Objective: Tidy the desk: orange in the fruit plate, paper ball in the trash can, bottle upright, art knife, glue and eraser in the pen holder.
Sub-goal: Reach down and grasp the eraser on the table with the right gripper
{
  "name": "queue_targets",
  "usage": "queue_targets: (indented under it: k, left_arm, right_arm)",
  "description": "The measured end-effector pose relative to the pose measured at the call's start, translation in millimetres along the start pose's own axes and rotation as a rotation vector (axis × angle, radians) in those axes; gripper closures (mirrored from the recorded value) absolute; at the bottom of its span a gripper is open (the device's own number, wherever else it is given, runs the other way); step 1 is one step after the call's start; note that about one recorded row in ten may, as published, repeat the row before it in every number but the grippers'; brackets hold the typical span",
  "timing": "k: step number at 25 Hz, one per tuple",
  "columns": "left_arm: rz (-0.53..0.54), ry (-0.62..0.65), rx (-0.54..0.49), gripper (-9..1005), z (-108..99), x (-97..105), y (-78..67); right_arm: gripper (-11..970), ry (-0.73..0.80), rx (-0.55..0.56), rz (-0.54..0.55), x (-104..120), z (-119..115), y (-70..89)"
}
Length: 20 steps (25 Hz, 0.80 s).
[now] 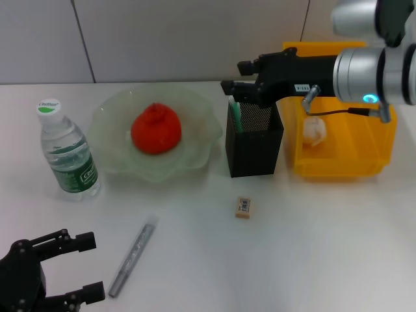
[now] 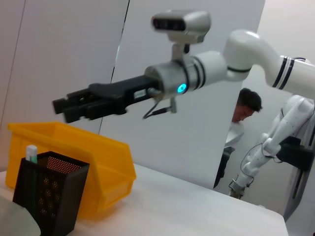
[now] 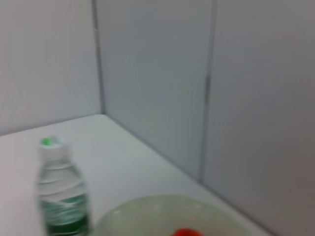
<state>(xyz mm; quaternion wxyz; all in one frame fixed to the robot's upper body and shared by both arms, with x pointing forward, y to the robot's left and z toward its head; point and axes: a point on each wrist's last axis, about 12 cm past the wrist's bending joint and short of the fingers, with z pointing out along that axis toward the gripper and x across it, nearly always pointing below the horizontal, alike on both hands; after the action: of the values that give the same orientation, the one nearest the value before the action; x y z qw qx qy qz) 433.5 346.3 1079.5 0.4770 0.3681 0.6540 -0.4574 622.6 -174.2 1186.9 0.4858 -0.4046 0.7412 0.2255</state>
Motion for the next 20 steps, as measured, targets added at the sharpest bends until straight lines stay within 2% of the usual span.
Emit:
queue_targets:
  k: [3,6,11,15,20]
  left_arm:
    - [0.0,0.0,0.0,186,0,0,0.0]
    - [0.004,0.0,0.001,186,0,0,0.1]
    - [0.012,0.0,0.004,186,1,-1,1.2]
    - [0.016,0.0,0.006,186,1,-2,1.8]
    - [0.011,-0.002,0.009,186,2,-2,1.9]
  right_arm:
    - [544,0.076,-0.063,0.017,-17,-13,10.7]
    - [473,0.24,-0.068,-0.001,-36,-19,19.2]
    - [450,0.523,-0.076,-0.038,-53,-15,30.8]
    - [432,0.662,-0.122,-0.075,-54,-2,39.9]
    - [410,0.771,-0.114,-0.145,-41,23,45.7]
